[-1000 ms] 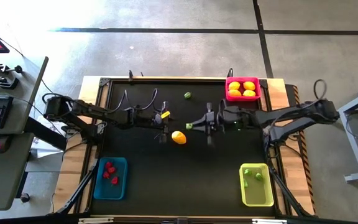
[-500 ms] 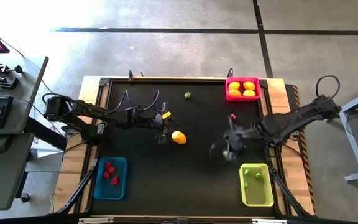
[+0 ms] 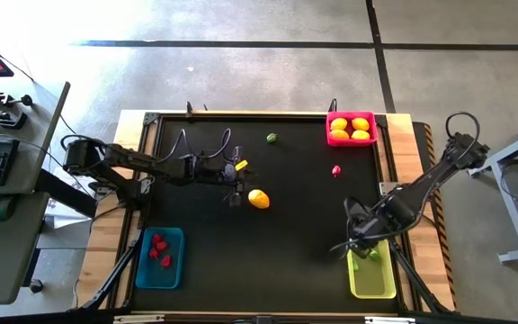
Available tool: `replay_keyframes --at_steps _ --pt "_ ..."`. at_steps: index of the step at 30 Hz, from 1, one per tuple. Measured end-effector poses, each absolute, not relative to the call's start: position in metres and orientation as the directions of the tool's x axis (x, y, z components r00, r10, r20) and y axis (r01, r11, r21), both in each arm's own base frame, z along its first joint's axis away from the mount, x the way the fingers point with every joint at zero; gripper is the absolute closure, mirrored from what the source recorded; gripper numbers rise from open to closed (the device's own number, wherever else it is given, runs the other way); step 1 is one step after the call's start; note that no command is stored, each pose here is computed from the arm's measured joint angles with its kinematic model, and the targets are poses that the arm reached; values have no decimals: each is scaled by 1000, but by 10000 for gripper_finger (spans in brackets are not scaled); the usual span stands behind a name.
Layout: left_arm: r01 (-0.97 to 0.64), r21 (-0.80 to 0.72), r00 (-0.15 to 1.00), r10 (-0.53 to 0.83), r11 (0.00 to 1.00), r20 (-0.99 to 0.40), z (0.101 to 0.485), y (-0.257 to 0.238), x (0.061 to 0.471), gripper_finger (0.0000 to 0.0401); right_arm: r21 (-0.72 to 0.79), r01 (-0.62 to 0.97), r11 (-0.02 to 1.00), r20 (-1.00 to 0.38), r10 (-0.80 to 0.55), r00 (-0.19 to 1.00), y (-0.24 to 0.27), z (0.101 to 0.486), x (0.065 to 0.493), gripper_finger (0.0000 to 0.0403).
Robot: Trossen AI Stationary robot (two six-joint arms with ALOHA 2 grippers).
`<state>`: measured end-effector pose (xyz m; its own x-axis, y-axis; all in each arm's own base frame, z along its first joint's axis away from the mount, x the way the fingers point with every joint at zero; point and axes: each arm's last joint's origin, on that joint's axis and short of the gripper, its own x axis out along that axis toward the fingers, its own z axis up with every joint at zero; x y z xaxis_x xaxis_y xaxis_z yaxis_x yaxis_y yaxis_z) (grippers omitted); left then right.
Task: Sort produce into baskets
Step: Put the green chilli pepper into the yellow bin
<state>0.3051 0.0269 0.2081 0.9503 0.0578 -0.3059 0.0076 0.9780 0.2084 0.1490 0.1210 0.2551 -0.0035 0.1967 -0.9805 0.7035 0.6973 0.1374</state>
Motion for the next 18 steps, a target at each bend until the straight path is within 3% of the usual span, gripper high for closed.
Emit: replay_keyframes --at_steps 9,18 --pt "-18 230 949 89 973 -303 208 33 305 272 322 632 705 -922 386 39 141 193 142 356" --pt "-45 230 946 116 972 -303 208 41 304 272 301 684 664 -913 409 5 139 169 133 349"
